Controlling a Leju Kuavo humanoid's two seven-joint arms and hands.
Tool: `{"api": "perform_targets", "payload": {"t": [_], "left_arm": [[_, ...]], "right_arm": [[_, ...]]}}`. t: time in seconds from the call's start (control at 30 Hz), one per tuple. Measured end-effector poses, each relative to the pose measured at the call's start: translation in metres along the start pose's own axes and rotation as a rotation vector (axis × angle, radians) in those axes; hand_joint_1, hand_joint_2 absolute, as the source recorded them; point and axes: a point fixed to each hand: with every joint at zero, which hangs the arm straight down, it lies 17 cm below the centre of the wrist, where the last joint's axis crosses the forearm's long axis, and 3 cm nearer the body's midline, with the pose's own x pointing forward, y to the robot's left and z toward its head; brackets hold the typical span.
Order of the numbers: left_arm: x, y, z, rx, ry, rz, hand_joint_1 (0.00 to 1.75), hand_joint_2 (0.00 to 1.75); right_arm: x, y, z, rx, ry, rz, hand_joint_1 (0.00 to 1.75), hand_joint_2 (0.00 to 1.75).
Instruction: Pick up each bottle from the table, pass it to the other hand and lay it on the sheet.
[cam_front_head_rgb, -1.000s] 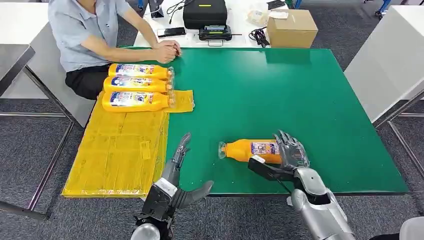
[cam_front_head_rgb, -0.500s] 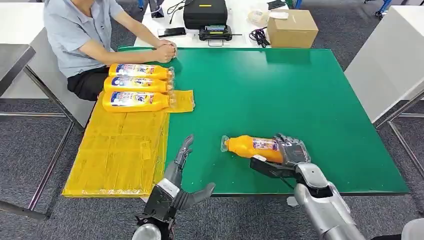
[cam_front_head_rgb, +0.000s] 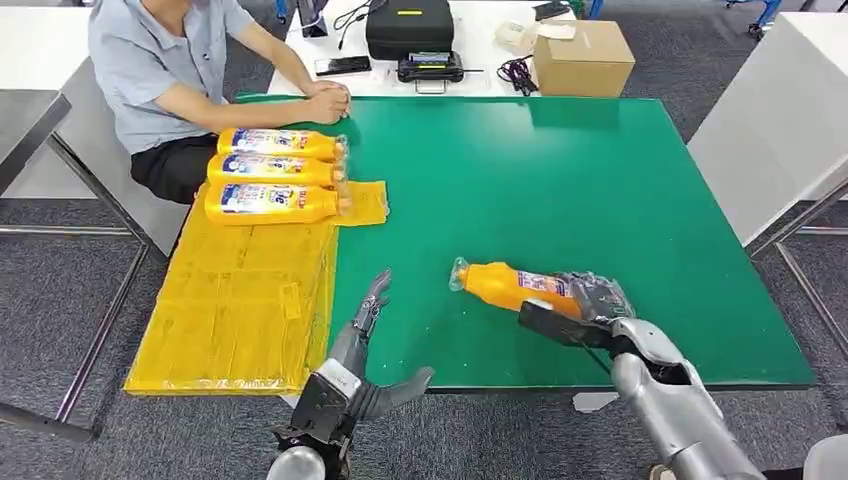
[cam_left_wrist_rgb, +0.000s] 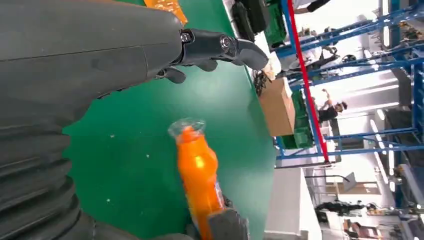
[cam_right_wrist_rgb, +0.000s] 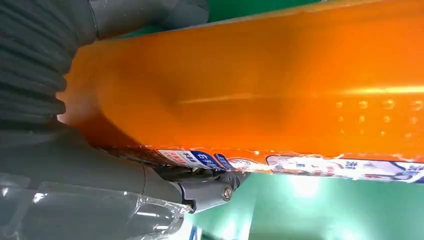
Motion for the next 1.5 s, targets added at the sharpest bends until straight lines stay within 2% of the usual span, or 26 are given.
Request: {"api": "perform_targets", "payload": {"t": [0.17, 0.37, 0.53, 0.7, 0.83, 1.0, 1.23, 1.5], "left_arm": [[0.004, 0.012, -0.004, 0.069, -0.034, 0.018, 0.00, 1.75], [-0.001, 0.027, -0.006, 0.155, -0.014, 0.094, 0.00, 1.75], [-0.008, 0.035, -0.014, 0.206, 0.044, 0.197, 0.00, 1.75], [-0.040, 0.023, -0.006, 0.182, 0.201, 0.431, 0.00, 1.75], [-0.053, 0.012, -0.002, 0.153, 0.273, 0.523, 0.00, 1.75], [-0.057, 0.008, 0.000, 0.146, 0.294, 0.535, 0.00, 1.75], [-0.050, -0.004, -0.005, 0.107, 0.280, 0.536, 0.00, 1.75], [-0.049, -0.005, -0.005, 0.106, 0.261, 0.491, 0.00, 1.75]], "right_arm": [[0.020, -0.002, 0.010, 0.004, -0.103, -0.162, 1.75, 1.75], [0.055, -0.006, 0.016, -0.041, -0.210, -0.305, 1.75, 1.75], [0.117, -0.026, 0.003, -0.151, -0.314, -0.432, 1.75, 1.75], [0.171, -0.039, 0.005, -0.201, -0.441, -0.554, 1.75, 1.75], [0.201, -0.043, 0.003, -0.226, -0.494, -0.598, 1.75, 1.75], [0.218, -0.041, 0.002, -0.228, -0.520, -0.620, 1.75, 1.75], [0.247, -0.031, 0.001, -0.207, -0.561, -0.611, 1.75, 1.75], [0.254, -0.025, -0.001, -0.191, -0.570, -0.605, 1.75, 1.75]]}}
